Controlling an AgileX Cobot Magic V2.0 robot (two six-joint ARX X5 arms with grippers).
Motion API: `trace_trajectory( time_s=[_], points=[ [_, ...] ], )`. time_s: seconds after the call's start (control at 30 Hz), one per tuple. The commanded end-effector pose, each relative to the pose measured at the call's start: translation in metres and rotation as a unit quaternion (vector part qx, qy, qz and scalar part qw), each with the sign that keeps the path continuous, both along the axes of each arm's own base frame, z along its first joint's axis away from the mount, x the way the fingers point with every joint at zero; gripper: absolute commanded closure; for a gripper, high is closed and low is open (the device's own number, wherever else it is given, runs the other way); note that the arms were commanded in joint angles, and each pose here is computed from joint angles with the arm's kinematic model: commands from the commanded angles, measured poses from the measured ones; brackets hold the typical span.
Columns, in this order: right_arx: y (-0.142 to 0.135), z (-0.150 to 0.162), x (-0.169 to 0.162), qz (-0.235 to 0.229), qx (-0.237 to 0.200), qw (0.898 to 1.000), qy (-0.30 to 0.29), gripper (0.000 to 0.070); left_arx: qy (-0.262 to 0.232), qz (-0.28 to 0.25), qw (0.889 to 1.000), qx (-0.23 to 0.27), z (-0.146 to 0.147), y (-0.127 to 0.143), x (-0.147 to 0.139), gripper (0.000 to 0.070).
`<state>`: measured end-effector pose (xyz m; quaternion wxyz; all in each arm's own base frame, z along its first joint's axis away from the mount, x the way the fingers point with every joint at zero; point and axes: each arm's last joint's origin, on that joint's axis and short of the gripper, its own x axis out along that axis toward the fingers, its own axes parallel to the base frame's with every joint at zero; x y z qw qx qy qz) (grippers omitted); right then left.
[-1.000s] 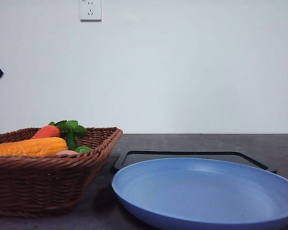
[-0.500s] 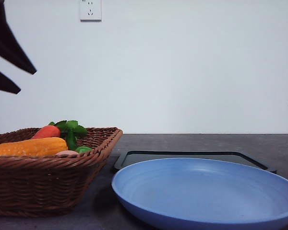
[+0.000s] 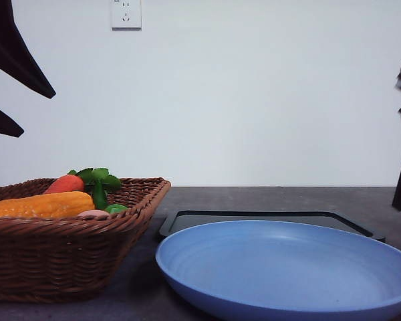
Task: Transfer egg from basket to plate and serve
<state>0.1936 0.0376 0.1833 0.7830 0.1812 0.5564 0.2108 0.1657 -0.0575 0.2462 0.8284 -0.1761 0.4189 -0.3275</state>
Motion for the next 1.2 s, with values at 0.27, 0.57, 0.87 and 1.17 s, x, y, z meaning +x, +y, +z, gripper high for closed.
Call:
trace_trajectory(
  time_s=[0.27,0.57,0.87,1.17],
  points=[
    [0.02,-0.019,0.016,0.055,0.024,0.998,0.018,0.0501,-0.004,0.0,1.0,-0.002,0.004,-0.001,0.002,0.0341],
    [0.027,-0.028,0.023,0.061,0.025,0.998,0.02,0.0699,-0.008,-0.003,1.0,0.0,0.004,-0.001,0.002,0.0341],
    [0.018,-0.014,0.013,0.042,0.026,0.999,0.021,0.07,-0.001,-0.015,1.0,0.0,0.004,-0.006,0.0,0.0218],
    [0.0,0.018,-0.016,0.015,0.026,1.0,-0.005,0.07,0.035,-0.033,0.997,0.052,-0.011,-0.029,0.001,0.022]
  ],
)
